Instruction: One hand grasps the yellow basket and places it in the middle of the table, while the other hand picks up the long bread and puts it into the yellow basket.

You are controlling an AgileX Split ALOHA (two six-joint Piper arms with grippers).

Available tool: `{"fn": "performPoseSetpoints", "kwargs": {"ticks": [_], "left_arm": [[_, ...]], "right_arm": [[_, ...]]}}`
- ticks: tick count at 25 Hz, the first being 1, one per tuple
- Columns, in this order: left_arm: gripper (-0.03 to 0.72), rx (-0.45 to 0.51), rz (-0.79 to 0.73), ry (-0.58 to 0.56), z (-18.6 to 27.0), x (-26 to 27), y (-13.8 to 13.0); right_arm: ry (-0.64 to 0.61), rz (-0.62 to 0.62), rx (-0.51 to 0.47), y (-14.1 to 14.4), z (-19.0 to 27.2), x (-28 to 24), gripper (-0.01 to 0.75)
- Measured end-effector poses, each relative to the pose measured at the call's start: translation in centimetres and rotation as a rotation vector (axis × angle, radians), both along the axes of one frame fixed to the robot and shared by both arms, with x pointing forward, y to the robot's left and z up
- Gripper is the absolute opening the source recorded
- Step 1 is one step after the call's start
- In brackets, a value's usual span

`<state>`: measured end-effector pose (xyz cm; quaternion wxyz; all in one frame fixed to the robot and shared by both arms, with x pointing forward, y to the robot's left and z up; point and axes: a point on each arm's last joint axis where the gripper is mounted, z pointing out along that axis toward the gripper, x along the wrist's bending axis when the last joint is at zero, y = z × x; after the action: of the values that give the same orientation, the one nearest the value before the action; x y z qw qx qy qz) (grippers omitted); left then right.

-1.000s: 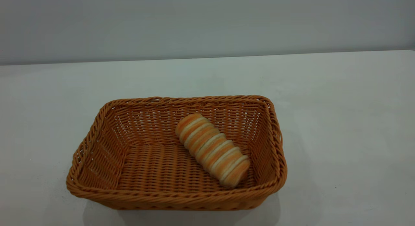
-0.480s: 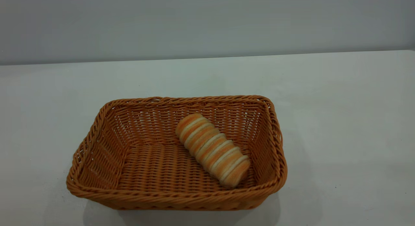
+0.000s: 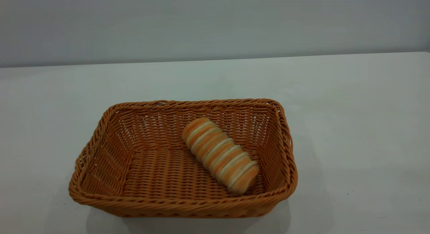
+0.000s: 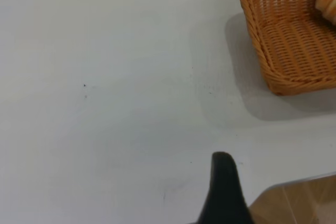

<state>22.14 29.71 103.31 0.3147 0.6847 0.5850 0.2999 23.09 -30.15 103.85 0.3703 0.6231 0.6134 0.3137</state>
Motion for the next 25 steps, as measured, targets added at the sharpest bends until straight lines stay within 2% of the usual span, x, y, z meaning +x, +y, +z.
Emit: {"fn": "performPoseSetpoints", "kwargs": {"ticks": [25], "left_arm": [[0.594, -0.001, 0.000, 0.000, 0.00, 0.00, -0.01]], "right_arm": [[0.000, 0.029, 0.001, -0.02, 0.00, 0.00, 0.241]]}}
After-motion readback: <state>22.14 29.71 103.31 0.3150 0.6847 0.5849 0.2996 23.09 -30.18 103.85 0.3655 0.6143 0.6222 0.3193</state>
